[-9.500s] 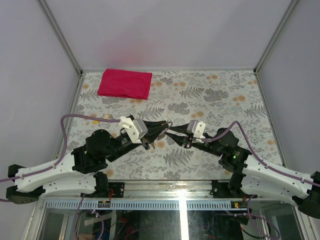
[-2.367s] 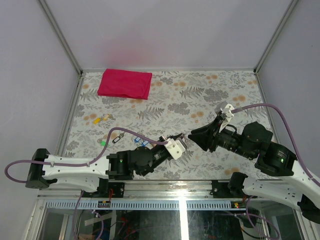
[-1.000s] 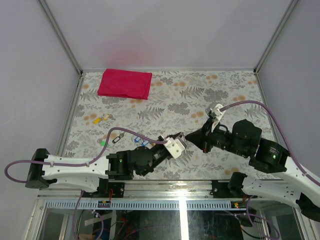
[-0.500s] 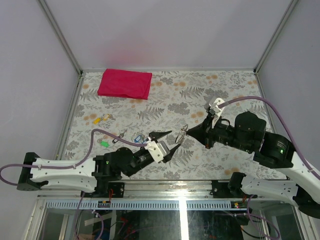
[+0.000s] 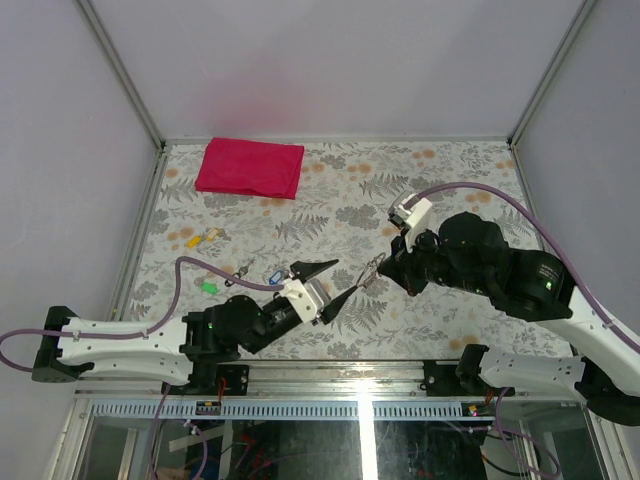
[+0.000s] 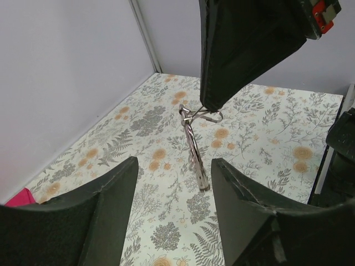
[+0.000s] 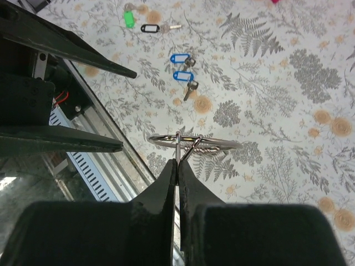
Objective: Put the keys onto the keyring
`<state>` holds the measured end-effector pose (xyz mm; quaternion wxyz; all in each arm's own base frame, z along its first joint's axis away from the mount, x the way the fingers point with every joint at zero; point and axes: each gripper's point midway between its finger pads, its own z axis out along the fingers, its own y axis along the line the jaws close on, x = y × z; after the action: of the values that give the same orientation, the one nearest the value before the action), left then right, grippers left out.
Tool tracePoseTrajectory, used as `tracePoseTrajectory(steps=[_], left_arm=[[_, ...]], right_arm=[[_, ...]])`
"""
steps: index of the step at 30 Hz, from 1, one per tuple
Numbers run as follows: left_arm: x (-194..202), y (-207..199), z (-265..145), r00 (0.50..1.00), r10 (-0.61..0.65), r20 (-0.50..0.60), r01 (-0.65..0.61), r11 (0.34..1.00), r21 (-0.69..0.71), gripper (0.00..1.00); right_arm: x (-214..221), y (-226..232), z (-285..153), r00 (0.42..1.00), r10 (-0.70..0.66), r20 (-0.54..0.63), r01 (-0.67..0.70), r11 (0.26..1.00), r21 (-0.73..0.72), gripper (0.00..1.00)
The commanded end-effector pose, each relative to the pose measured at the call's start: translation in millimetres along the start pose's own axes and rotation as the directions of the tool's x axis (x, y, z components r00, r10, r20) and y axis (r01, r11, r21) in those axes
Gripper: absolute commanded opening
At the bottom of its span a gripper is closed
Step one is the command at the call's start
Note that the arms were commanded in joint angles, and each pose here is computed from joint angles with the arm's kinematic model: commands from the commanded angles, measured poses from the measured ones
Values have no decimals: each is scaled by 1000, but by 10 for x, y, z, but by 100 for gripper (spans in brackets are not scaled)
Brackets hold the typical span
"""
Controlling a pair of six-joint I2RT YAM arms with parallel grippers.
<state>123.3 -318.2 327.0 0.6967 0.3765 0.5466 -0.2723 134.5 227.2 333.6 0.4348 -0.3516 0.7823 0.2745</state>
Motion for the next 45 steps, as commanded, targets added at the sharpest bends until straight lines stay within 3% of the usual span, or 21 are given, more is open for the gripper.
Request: tracePoseTrajectory(steps=[1,7,13,25,32,41,43,45], left_arm=[[-40,-14,24,999,-25,28,25,1000,-6,57],[-55,-224,15,997,56,53,-62,990,125,57],[-120,-299,49,988,125,94,-139,976,168,57],[21,-266,263,935,355,17,-353,924,146,33],[24,-234,300,916,402,6,-399,908,128,28],[37,-263,303,899,438,-13,-433,891,136,1],[29,-268,302,899,438,-14,-432,891,137,0],[30,-276,297,903,429,-14,-424,895,138,0]], right_arm=[[-125,77,-57,999,44,15,-44,999,-27,0],[-70,255,-31,999,33,-8,-34,991,-131,0],[-51,318,-12,999,44,-23,-47,986,-163,0],[8,392,-40,996,61,-63,-73,978,-198,0],[40,387,-45,996,61,-72,-74,978,-196,0],[39,356,-55,996,61,-66,-72,981,-180,0],[32,345,-60,996,61,-60,-70,982,-174,0],[1,321,-87,997,59,-40,-65,984,-163,9]])
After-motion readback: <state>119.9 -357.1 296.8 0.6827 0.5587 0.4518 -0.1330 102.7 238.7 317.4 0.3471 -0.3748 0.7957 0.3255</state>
